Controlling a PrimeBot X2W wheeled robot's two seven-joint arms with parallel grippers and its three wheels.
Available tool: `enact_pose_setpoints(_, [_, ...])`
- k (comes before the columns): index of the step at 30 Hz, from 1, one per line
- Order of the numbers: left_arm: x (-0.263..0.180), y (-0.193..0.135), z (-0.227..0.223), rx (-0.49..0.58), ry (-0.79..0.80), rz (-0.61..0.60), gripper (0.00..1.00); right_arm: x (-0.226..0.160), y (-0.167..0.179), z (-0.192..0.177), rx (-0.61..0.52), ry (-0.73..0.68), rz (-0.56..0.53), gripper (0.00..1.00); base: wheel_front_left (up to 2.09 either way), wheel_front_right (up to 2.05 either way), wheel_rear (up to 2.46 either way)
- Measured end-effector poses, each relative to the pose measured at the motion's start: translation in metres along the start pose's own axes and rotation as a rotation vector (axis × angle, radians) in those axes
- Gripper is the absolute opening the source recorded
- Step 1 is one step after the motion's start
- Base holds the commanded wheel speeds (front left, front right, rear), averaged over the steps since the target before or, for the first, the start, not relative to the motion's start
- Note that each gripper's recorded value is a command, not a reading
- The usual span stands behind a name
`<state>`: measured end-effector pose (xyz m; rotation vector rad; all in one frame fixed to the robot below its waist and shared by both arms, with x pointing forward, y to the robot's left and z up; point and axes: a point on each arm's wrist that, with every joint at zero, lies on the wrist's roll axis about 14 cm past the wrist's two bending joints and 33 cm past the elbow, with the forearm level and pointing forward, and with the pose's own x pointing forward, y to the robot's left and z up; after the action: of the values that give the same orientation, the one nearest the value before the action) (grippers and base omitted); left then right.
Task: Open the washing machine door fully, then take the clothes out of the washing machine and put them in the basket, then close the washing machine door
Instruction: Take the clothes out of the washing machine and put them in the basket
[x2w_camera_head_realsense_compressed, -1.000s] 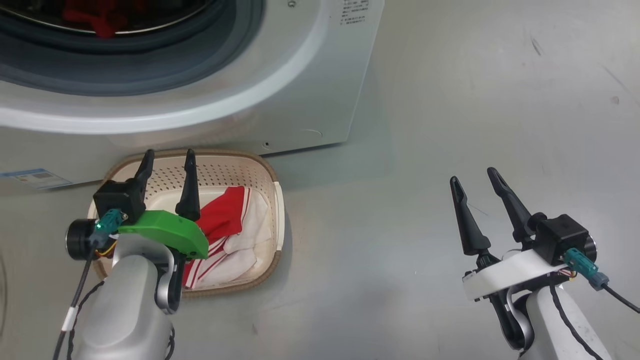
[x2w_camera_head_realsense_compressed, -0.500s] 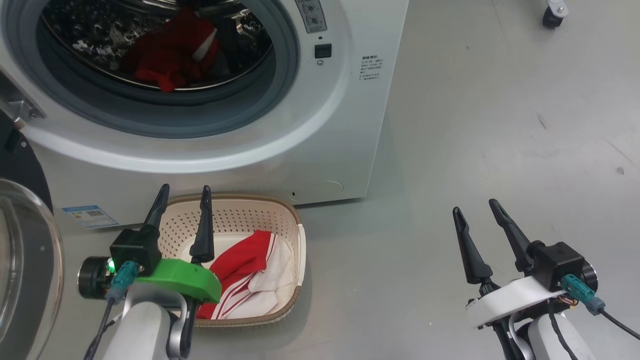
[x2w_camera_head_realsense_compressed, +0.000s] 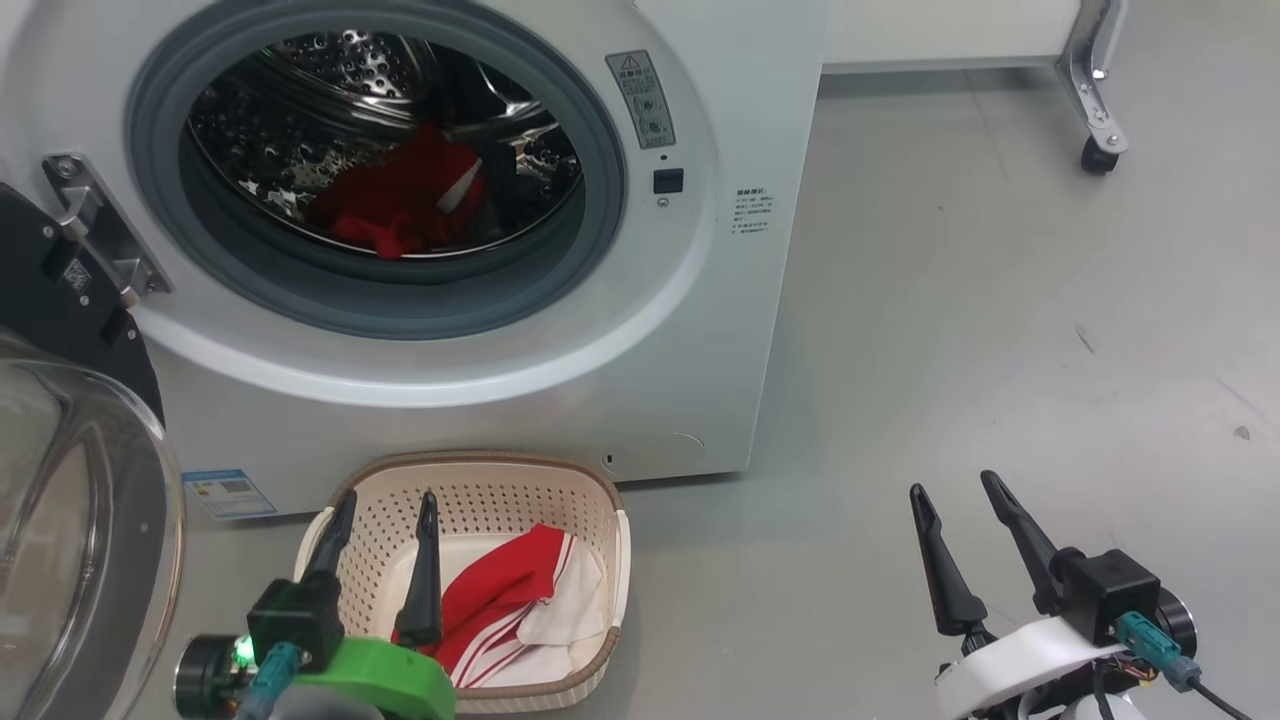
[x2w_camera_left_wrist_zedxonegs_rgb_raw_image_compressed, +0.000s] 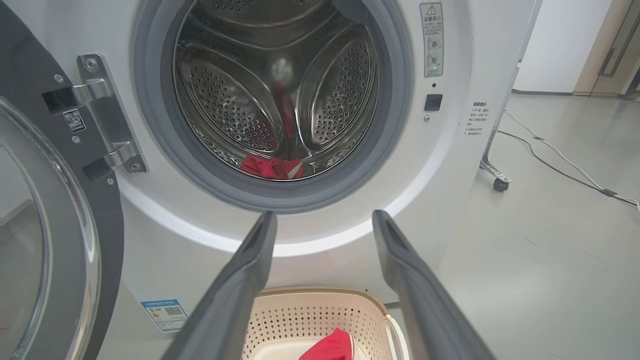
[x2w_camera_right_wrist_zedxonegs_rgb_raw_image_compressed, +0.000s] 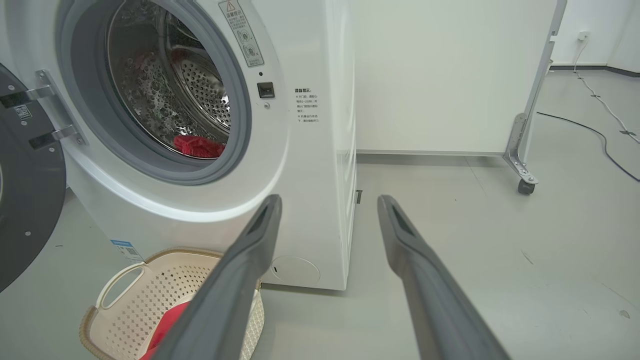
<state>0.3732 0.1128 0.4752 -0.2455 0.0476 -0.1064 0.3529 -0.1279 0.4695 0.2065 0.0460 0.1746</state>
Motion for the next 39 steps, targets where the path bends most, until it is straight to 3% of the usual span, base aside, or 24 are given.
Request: enact_pose_setpoints(39, [-0.033, -0.007, 0.009, -0.008, -0.001, 0.005, 1.0, -0.014, 0.013, -0.003, 0.014, 0.005, 0.011, 1.0, 0.0, 0.0, 0.0])
